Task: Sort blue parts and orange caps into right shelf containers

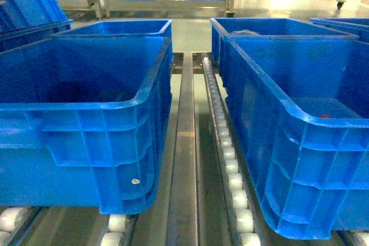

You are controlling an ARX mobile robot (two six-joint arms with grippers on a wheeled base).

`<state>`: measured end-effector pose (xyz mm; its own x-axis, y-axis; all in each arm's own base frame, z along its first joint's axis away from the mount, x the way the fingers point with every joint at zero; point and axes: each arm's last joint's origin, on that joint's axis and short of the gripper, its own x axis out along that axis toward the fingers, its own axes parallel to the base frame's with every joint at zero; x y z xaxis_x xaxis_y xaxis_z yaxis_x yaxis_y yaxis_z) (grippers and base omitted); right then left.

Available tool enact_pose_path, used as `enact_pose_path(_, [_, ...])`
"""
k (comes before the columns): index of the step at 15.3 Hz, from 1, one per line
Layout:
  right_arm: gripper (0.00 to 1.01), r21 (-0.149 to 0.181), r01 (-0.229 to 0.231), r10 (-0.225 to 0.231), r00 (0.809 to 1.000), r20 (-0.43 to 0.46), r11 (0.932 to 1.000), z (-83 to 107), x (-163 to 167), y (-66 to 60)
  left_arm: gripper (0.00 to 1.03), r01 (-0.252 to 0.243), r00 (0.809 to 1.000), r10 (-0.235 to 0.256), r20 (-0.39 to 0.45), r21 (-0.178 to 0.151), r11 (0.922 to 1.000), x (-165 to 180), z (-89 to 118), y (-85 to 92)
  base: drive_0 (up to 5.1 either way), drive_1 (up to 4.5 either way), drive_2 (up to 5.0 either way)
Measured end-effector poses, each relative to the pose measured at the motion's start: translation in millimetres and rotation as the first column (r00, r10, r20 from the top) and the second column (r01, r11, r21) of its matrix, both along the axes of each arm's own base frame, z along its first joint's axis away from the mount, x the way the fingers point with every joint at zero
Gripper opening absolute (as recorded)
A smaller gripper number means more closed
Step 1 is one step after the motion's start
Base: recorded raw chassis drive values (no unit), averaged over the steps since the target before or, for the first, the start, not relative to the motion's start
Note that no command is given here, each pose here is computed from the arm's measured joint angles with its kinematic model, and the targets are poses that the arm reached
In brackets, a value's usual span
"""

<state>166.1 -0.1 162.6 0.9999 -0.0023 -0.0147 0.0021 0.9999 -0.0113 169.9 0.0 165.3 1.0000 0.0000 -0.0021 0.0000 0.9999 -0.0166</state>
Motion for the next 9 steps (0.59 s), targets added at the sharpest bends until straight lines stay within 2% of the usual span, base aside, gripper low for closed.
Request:
enact_pose_path(3, [0.02,0.000,0.000,0.000,1.000,-0.008,1.0000,-1.1,-6.2,0.0,0.02,0.000,0.999,0.000,-0.045,0.000,1.0000,-8.1,-8.3,0.0,0.0,0.00,0.0])
enact_pose_path(9, [0.02,0.000,0.000,0.000,1.000,0.005,1.0000,1.0,-17.1,0.0,0.02,0.000,1.000,0.000,-0.001,0.000,1.0000,-18.1,-0.2,-0.1,0.0,0.00,0.0])
